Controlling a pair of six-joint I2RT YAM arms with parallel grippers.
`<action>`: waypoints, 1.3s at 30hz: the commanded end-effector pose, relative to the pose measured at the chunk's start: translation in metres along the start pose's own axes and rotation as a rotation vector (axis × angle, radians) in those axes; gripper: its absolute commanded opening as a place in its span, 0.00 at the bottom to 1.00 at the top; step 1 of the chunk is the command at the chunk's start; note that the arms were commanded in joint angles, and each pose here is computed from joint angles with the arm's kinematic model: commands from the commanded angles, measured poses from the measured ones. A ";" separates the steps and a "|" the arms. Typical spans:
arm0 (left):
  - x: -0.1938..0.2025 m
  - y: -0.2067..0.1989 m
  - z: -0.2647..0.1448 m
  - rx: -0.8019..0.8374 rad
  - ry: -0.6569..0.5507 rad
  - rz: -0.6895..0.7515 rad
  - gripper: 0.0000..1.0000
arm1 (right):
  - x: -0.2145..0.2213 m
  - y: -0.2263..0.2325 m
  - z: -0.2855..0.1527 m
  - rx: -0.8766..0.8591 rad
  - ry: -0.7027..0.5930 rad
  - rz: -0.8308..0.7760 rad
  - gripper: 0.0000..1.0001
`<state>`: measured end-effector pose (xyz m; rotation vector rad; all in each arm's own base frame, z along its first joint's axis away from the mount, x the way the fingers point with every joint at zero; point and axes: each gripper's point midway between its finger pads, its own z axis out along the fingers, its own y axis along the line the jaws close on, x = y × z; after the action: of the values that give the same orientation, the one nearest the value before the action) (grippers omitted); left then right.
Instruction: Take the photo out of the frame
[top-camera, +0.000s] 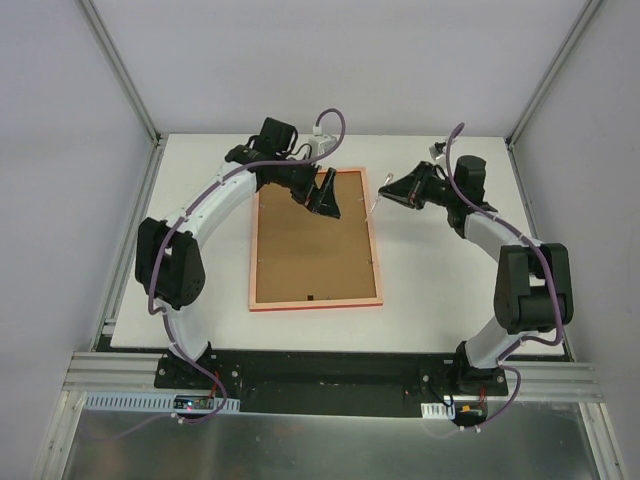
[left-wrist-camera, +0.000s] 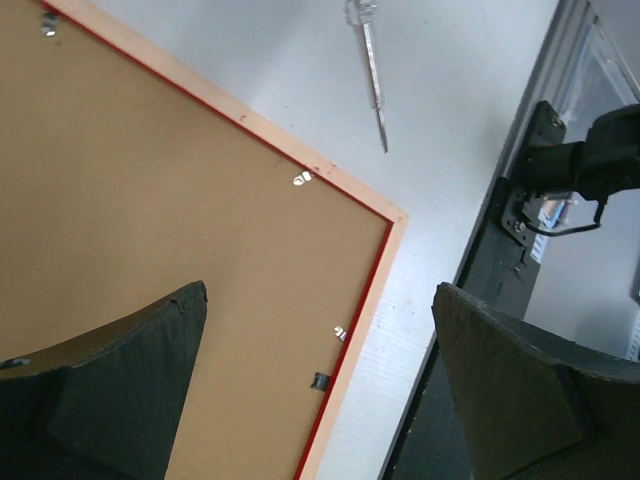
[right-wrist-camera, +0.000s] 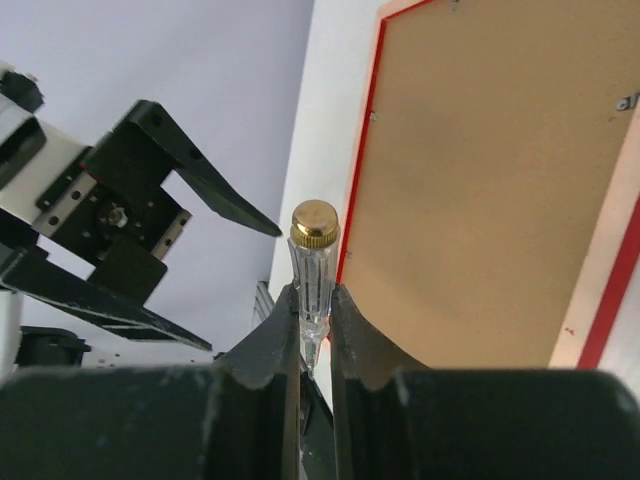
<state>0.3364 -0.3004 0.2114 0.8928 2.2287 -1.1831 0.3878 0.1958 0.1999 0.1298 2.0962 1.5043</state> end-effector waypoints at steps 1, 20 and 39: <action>-0.011 -0.032 0.009 0.130 -0.006 0.025 0.91 | -0.018 0.055 -0.007 -0.190 -0.114 0.000 0.01; -0.002 -0.056 0.039 0.209 0.057 0.030 0.51 | 0.028 0.076 0.010 -0.237 -0.074 0.016 0.01; 0.017 -0.059 0.022 0.167 0.062 0.146 0.00 | 0.059 0.061 0.017 -0.113 0.174 -0.195 0.42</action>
<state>0.2980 -0.3454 0.1946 1.0326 2.2431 -1.3624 0.3495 0.2543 0.2236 0.0115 2.0210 1.6344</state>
